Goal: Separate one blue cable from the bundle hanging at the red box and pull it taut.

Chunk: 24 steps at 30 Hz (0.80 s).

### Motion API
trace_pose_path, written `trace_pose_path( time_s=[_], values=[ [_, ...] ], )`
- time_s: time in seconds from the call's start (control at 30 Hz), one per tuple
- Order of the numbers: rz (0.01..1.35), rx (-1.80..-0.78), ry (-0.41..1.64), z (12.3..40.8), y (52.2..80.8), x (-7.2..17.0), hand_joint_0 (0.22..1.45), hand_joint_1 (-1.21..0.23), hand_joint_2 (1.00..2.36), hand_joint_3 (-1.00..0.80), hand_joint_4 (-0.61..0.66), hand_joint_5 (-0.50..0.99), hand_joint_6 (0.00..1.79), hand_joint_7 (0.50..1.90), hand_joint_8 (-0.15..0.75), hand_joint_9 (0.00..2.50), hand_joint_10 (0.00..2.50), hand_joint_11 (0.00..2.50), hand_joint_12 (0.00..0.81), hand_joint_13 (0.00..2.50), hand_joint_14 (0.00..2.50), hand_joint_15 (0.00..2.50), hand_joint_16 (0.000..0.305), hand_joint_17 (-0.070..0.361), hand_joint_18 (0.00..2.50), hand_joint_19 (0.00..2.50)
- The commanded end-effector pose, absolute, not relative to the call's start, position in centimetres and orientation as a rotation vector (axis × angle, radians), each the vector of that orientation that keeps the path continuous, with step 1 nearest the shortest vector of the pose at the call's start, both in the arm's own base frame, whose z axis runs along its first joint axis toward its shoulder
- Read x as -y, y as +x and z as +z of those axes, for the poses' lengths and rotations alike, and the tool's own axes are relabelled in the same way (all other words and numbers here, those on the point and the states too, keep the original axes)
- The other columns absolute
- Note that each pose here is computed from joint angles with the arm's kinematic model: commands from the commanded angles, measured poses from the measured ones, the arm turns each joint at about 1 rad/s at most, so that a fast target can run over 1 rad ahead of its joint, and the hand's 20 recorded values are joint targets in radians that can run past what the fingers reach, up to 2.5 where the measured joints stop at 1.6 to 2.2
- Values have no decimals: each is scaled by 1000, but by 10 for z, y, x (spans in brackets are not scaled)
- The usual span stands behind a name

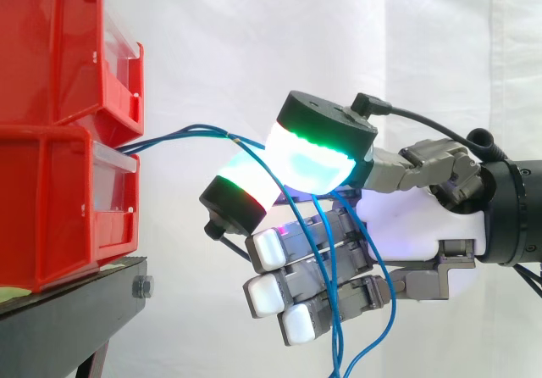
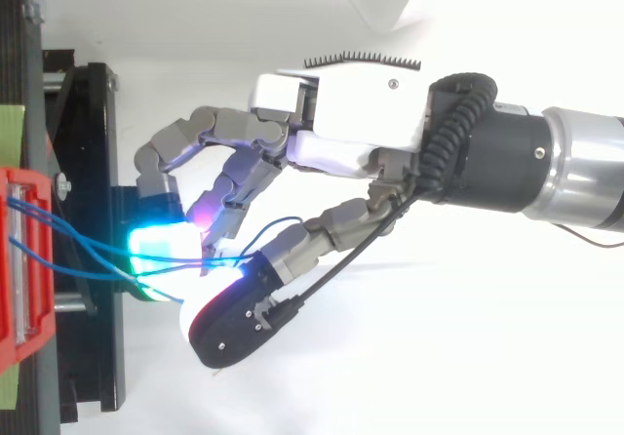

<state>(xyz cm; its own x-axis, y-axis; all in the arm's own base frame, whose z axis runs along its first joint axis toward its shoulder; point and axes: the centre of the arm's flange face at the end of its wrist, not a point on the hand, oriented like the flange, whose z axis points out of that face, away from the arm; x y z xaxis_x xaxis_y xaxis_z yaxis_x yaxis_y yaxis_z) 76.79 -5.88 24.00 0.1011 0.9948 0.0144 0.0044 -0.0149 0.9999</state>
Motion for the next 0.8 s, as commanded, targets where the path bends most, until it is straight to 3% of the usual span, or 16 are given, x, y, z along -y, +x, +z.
trace_pose_path(
  time_s=[0.0, 0.23, 0.3, 0.33, 0.47, 0.6, 0.63, 0.77],
  values=[
    [1142, -1131, 1270, 240, 768, 59, 668, -958, 1000, -500, 64, -178, 884, 1179, 237, 935, 23, 628, 329, 924, 16, 411, 43, 97, 835, 506],
    [1141, -1132, 1269, 240, 768, 59, 477, -849, 1000, -500, 123, -156, 862, 1125, 278, 978, 22, 620, 365, 955, 15, 410, 49, 111, 879, 524],
    [1141, -1132, 1269, 240, 768, 59, 471, -777, 1000, -500, 131, -156, 854, 1132, 279, 983, 24, 613, 371, 956, 15, 409, 50, 113, 882, 530],
    [1141, -1132, 1269, 240, 768, 59, 492, -665, 1000, -500, 121, -156, 851, 1123, 278, 985, 21, 609, 362, 951, 15, 412, 49, 109, 870, 539],
    [1142, -1133, 1268, 240, 768, 59, 565, -541, 1000, -500, 99, -157, 838, 1152, 262, 985, 23, 621, 344, 943, 17, 429, 45, 102, 845, 578],
    [1141, -1132, 1271, 240, 768, 59, 582, -536, 1007, -429, 92, -159, 836, 1180, 270, 991, 24, 616, 348, 938, 16, 436, 47, 105, 847, 599],
    [1140, -1136, 1270, 239, 768, 59, 571, -588, 1016, -322, 92, -160, 838, 1199, 275, 988, 23, 637, 354, 937, 16, 441, 48, 108, 851, 606],
    [1137, -1132, 1272, 239, 768, 59, 561, -705, 1023, -202, 91, -173, 853, 1198, 280, 964, 24, 632, 360, 930, 16, 439, 49, 111, 855, 603]
  ],
)
